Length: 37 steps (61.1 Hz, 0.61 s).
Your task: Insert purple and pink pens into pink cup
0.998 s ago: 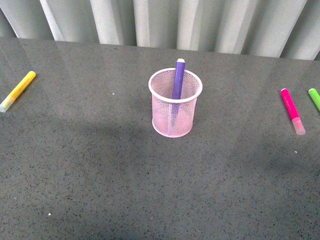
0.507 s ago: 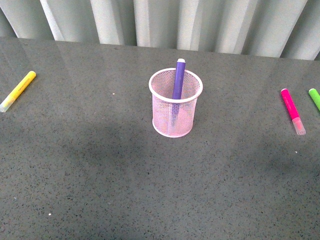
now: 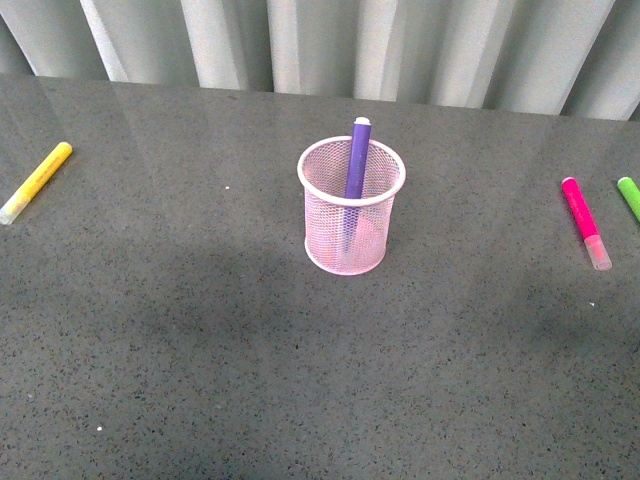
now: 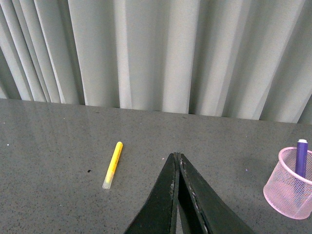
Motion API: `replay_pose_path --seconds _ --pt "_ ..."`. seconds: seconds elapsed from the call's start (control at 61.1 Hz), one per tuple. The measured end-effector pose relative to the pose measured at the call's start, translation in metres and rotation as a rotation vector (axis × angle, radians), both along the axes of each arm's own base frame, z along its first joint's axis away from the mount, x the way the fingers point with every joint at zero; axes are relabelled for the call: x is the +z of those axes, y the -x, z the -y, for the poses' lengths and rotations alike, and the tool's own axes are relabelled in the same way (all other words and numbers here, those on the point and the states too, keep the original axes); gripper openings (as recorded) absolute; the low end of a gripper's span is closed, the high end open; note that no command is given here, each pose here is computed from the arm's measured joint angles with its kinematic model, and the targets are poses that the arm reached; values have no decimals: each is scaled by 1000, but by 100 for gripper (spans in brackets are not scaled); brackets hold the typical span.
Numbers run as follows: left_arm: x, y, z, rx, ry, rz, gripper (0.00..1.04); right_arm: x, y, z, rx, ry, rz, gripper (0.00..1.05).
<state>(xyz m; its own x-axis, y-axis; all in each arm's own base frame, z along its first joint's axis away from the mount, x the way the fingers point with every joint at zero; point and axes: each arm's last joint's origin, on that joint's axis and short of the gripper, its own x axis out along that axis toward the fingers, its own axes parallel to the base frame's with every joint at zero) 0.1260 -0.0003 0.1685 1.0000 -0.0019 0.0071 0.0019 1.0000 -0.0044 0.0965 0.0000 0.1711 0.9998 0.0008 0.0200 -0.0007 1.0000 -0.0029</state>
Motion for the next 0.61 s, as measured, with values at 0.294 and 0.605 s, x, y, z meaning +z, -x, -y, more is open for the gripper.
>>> replay_pose_path --seconds 0.294,0.605 --pt "1 9 0 0 0 4 4 0 0 0 0 0 0 98" --pt "1 15 0 0 0 4 4 0 0 0 0 0 0 98"
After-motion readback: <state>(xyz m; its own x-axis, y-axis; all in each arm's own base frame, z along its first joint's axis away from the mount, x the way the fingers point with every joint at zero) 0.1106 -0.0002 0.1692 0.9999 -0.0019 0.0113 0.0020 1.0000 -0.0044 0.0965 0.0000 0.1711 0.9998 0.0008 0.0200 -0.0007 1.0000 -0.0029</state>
